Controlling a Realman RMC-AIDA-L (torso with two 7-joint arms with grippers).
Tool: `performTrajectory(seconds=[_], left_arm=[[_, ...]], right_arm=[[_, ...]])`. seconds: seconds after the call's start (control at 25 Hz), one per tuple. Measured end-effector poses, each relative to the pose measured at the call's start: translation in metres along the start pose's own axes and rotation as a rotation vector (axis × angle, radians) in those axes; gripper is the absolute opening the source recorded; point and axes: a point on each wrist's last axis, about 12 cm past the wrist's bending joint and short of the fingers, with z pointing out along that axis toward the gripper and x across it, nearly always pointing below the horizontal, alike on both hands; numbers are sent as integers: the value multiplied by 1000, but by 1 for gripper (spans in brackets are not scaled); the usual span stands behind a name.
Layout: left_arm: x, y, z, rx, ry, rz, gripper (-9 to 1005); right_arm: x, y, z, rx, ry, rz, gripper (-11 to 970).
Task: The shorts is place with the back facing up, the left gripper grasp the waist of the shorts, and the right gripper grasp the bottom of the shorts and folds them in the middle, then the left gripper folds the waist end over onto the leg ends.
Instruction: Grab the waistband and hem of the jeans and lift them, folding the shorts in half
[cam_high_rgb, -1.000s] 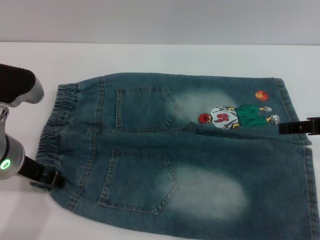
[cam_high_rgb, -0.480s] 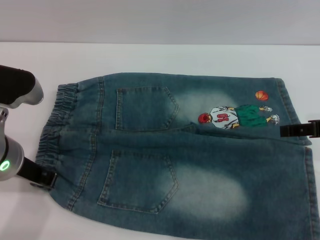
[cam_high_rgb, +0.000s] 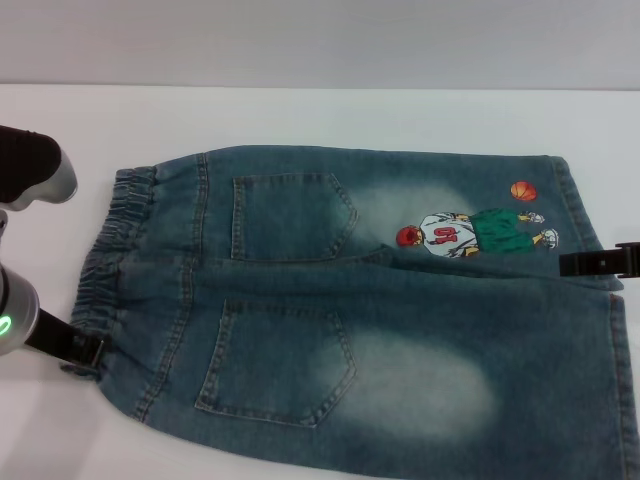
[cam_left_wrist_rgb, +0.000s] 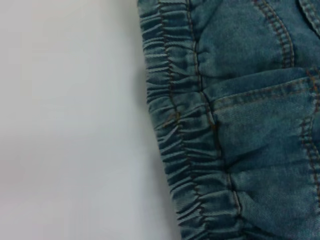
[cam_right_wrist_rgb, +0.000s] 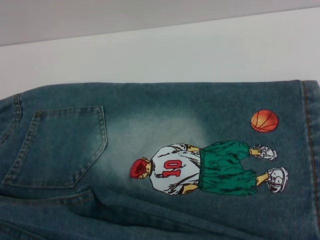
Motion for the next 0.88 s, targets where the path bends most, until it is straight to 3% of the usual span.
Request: performTrajectory(seconds=[0.12, 0.2, 0.44, 0.64, 0.88], left_arm=[[0, 1, 2, -4, 2, 0, -2], [0, 1, 2, -5, 4, -2, 144], [-1, 1, 2, -4, 2, -2, 305], [-3, 1, 4, -4, 10, -1, 594], [-4, 1, 8, -4, 28, -1, 697]], right_arm=[[0, 0, 0, 0, -2, 0, 715], [0, 0, 0, 1, -4, 0, 715], [-1, -2, 6, -4, 13, 10, 715], [-2, -2, 8, -3, 18, 7, 715], [-4, -3, 10, -4, 21, 1, 714]])
